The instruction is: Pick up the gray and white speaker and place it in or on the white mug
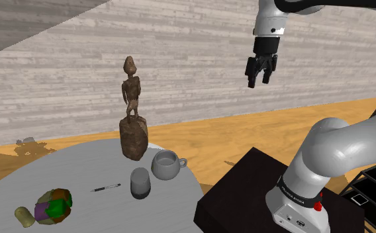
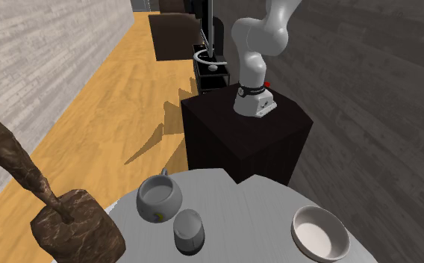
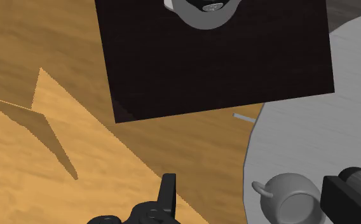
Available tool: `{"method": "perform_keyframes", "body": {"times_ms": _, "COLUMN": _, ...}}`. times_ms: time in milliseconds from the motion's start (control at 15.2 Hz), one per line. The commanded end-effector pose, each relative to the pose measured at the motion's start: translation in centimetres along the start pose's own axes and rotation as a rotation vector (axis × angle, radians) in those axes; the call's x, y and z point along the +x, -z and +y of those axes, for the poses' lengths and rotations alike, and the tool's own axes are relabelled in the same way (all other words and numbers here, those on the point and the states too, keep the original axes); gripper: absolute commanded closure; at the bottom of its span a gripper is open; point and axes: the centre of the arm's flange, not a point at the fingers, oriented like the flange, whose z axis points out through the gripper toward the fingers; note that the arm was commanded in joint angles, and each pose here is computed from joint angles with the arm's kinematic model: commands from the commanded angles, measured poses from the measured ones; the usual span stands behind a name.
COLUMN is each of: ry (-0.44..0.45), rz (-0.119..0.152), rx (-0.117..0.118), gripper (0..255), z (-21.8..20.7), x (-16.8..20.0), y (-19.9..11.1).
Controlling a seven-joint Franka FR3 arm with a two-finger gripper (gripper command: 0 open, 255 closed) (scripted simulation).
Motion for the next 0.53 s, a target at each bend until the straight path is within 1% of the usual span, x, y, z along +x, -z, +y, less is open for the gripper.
{"method": "perform_keyframes", "body": {"times_ms": 0, "ry": 0.000, "rz": 0.000, "rx": 0.000, "gripper": 0, "z": 0.0, "x": 0.0, "y": 0.0}}
{"method": "perform_keyframes", "body": {"times_ms": 462, "ry": 0.008, "rz": 0.017, "rx": -0.010, "gripper": 0, "z": -6.5, "x": 3.7, "y": -5.4}}
